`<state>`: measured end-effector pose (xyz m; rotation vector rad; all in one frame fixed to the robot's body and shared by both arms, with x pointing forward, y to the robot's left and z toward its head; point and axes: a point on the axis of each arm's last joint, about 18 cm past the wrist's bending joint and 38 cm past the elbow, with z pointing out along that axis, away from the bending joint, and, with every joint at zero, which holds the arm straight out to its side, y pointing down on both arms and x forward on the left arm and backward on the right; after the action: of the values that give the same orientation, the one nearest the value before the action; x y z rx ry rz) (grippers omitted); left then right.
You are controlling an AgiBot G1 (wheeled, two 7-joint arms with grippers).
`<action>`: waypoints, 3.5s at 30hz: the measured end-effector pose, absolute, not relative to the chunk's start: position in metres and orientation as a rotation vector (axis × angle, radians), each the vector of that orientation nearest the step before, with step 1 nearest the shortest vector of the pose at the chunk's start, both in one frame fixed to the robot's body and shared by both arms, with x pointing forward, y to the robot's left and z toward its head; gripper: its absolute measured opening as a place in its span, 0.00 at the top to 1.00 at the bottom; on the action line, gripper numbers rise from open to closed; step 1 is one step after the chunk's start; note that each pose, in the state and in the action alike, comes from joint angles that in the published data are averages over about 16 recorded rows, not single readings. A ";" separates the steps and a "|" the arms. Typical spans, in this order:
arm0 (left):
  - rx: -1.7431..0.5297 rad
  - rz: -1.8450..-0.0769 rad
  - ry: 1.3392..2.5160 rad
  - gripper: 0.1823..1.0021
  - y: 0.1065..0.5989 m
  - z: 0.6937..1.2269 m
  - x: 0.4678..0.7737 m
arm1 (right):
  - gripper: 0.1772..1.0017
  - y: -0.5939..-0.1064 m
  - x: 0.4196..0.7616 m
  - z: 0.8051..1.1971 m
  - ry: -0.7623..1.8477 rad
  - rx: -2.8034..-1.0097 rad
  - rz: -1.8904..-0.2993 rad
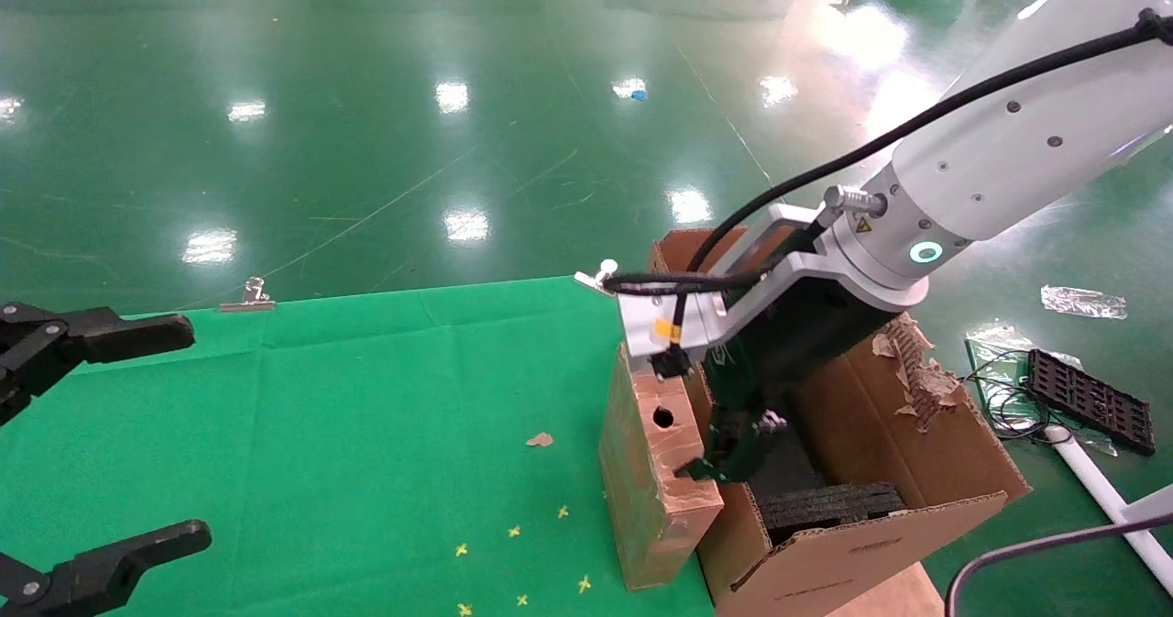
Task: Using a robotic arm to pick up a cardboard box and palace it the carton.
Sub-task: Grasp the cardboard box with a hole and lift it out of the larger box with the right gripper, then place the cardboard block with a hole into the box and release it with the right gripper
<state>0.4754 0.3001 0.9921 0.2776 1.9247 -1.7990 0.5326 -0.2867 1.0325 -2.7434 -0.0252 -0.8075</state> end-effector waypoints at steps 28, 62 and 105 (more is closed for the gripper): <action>0.278 -1.799 1.925 0.00 0.300 0.992 0.475 | 0.00 -0.300 0.567 1.036 1.010 -2.552 -0.562; 0.278 -1.799 1.925 0.00 0.300 0.992 0.475 | 0.02 -0.298 0.604 1.002 1.443 -2.304 -0.292; 0.278 -1.799 1.925 0.77 0.300 0.992 0.475 | 0.81 -0.363 0.575 1.130 1.066 -2.023 -0.691</action>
<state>0.4754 0.3001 0.9921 0.2776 1.9247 -1.7990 0.5755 -0.3628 1.1302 -2.0234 1.0656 -0.6909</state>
